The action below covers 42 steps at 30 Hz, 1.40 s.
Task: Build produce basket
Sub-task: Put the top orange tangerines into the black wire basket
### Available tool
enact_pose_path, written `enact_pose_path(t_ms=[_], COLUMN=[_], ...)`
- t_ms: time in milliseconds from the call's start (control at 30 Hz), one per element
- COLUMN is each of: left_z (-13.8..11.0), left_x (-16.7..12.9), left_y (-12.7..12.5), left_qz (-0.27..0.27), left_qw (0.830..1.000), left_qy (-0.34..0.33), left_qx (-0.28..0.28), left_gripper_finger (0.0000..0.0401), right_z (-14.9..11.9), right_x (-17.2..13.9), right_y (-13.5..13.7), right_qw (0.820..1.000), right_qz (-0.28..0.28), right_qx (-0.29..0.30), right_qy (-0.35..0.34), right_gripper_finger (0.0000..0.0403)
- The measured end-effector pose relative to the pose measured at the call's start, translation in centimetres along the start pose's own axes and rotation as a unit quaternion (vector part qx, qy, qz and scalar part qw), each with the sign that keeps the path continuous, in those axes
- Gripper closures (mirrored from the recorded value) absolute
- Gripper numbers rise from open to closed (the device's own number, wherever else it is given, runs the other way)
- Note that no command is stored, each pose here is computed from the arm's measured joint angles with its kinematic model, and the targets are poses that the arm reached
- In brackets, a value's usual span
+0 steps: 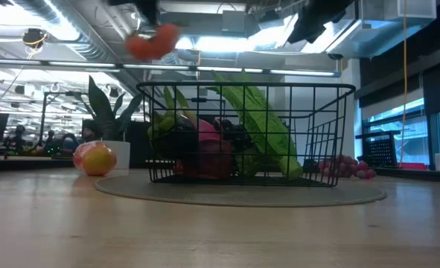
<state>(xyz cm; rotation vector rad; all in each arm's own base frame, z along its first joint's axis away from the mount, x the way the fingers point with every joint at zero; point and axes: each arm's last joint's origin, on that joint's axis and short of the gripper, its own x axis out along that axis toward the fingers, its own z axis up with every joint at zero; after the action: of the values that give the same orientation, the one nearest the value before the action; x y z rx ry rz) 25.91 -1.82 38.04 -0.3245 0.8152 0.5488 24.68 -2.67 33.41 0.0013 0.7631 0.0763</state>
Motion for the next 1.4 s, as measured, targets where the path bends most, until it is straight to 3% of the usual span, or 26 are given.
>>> enact_pose_path(t_ms=[167,333,600,933,1400], left_z=[1.4,2.7,2.9,1.6,1.2], left_x=[3.1,6.3,12.4,17.1,19.5], left_y=[-2.6,-4.2,-5.7,-6.9,-6.8], left_qz=[-0.035,-0.099,-0.136,-0.125,-0.122], left_qw=[0.997,0.990,0.983,0.979,0.980], left_qy=[-0.037,-0.048,-0.017,0.024,0.043], left_qx=[0.063,0.090,0.122,0.157,0.153], left_gripper_finger=[0.0401,0.0401,0.0401,0.0401,0.0401], right_z=[-0.1,-0.4,-0.9,-1.2,-1.2], right_x=[-0.1,-0.2,-0.2,-0.3,-0.3], right_y=[0.2,0.4,0.5,0.6,0.6], right_qw=[1.000,0.998,0.997,0.996,0.996], right_qz=[0.025,0.067,0.071,0.072,0.073], right_qx=[-0.001,-0.009,-0.003,0.000,-0.008], right_qy=[0.003,0.012,0.040,0.053,0.054], right_gripper_finger=[0.0318,0.0318,0.0318,0.0318,0.0318])
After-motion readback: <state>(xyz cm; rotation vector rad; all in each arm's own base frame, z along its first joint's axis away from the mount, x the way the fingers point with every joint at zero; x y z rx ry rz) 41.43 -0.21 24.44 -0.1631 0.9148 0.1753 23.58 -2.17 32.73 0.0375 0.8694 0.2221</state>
